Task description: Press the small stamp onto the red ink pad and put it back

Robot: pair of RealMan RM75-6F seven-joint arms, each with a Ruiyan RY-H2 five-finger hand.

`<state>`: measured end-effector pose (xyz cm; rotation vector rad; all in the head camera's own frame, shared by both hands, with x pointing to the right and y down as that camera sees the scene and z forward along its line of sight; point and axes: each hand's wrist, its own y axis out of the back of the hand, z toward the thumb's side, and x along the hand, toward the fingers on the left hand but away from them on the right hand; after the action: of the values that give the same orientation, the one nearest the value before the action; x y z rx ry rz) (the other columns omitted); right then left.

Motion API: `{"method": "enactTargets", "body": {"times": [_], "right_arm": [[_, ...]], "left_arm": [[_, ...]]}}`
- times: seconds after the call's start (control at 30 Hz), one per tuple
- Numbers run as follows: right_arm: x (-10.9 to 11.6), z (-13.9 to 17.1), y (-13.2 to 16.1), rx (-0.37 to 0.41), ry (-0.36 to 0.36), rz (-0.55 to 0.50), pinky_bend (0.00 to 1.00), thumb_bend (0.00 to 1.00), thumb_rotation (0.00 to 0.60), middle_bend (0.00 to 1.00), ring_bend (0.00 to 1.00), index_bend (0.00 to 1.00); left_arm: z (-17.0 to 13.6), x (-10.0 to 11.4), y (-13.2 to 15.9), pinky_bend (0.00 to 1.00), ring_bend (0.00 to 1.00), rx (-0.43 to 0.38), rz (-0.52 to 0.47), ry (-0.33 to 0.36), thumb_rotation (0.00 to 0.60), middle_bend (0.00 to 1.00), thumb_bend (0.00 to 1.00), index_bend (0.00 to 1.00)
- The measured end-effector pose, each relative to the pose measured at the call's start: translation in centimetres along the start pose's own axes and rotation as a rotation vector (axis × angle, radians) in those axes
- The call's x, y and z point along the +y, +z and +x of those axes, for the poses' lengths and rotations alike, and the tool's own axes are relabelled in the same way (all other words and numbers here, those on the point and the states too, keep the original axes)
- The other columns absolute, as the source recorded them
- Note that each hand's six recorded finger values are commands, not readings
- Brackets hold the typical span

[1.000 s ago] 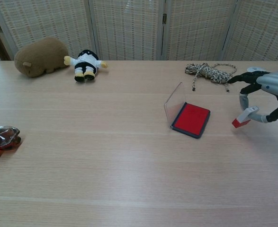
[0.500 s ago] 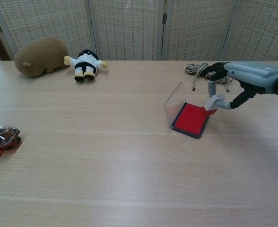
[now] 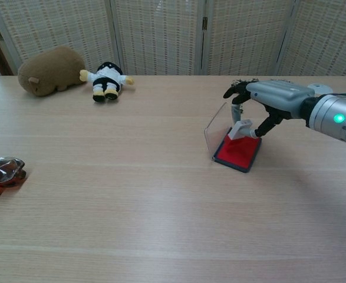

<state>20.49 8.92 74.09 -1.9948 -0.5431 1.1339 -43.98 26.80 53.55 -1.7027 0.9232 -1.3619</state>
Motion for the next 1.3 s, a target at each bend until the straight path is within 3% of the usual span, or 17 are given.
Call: {"method": "enactTargets", "body": {"times": [0.67,1.3], "right_arm": [[0.5,-0.1,0.3,-0.033,0.13,0.105,0.0,0.38,0.6,0.1,0.03,0.88],[-1.4,-0.7,0.3,-0.035,0.146,0.118,0.0,0.39,0.6,0.1,0.03,0.88]], "left_arm": [[0.0,0.3,-0.7,0.06,0.0,0.025,-0.006,0.008,0.6,0.0,0.34,0.0],[-0.3,0.9,-0.7,0.06,0.0,0.017,-0.02,0.03,0.6,0.0,0.34,0.0]]}}
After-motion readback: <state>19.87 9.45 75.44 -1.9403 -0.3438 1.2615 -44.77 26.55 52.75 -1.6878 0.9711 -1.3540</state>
